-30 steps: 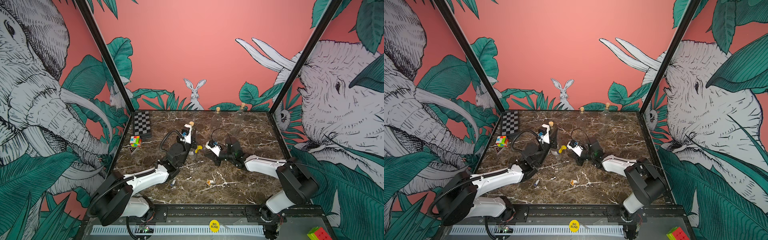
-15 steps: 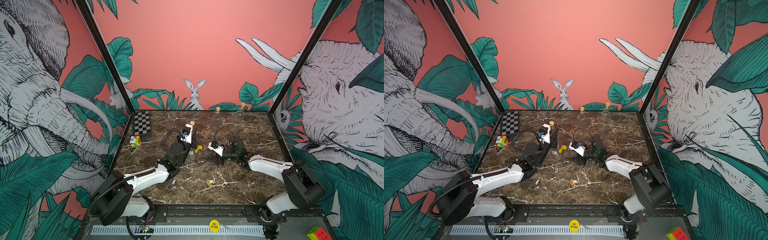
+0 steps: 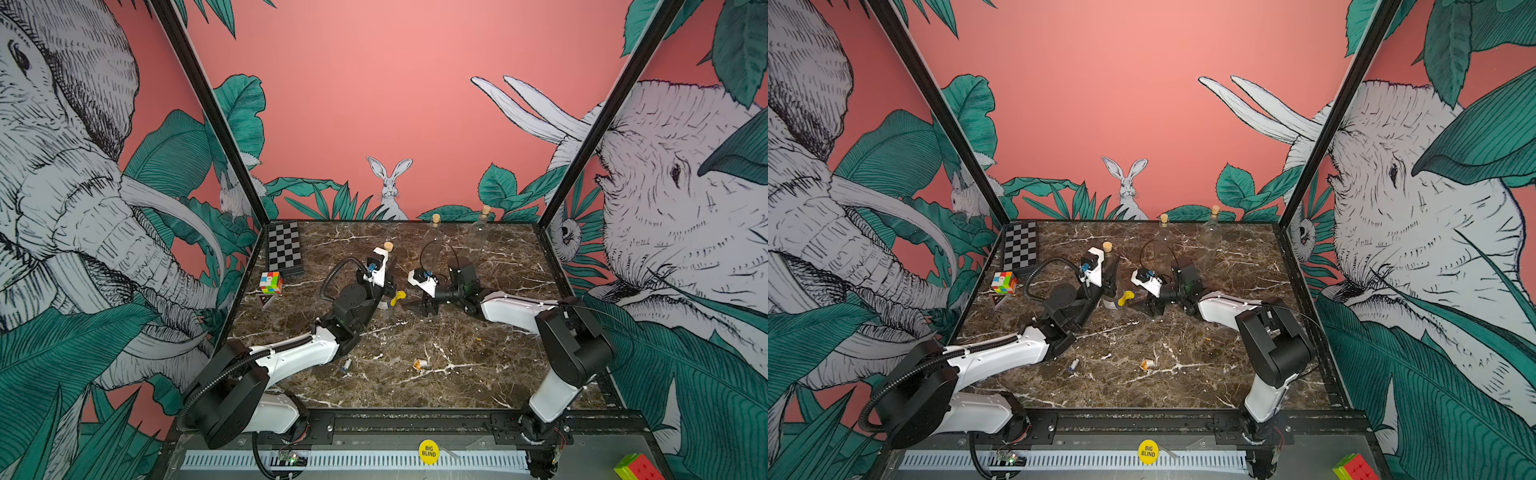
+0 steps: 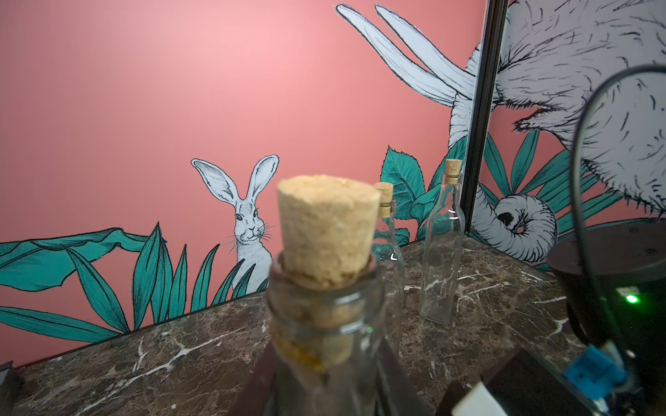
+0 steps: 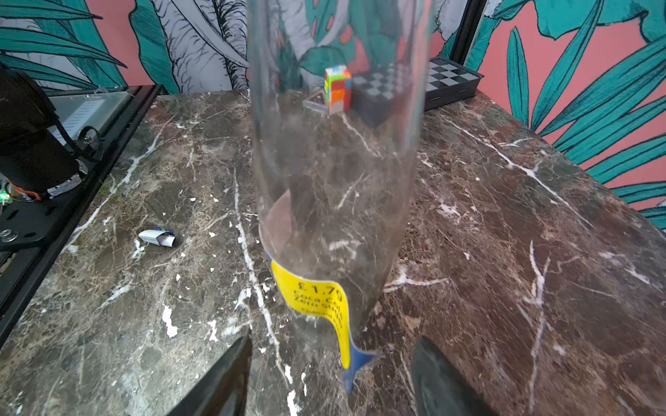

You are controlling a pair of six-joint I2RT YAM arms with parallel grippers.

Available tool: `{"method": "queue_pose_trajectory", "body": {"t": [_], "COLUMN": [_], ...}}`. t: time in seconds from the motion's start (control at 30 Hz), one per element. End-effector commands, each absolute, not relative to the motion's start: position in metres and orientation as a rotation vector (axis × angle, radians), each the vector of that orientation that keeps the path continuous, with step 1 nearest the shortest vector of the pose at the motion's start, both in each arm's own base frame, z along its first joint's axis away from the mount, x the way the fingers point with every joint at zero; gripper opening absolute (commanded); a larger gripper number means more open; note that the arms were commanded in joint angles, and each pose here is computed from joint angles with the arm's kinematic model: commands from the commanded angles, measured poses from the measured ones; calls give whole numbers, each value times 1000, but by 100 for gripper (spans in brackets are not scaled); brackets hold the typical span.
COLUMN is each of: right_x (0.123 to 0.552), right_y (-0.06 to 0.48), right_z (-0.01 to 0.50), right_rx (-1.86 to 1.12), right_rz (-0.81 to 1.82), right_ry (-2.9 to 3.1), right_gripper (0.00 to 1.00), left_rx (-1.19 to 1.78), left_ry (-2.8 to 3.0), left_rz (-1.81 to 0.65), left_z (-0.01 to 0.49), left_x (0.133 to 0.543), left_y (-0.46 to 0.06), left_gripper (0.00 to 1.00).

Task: Remove the label from the bottle
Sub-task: Tear open the label from the bottle.

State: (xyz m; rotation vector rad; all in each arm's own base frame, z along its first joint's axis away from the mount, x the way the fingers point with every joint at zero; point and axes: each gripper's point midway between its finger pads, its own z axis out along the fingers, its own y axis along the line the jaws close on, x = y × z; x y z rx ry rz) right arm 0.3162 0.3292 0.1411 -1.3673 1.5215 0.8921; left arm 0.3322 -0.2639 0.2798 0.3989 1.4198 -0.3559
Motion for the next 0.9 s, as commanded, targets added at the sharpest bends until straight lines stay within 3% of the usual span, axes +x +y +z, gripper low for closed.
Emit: {"method": "queue_pose_trajectory", "body": {"t": [0.0,0.43,0.57,0.87], "right_x": [318,319,321,324], "right_y": [335,342,345,347], "right_z": [152,141,142,142], "right_rx": [-1371,-1372,-1364,-1352], "right_rz": [939,975,970,954], "right_ry": [1471,1511,1510,1520], "right_gripper": [67,49,34,14], "left_rx": [596,587,585,577], "left_ry": [1697,1707,1707,1714], "left_rz": [-241,-248,-253,-259], "left_z": [179,177,177,175], "left_x": [328,329,330,329], "left_y": [-264,-265,-266,-265], "left_gripper": [0,0,0,0]}}
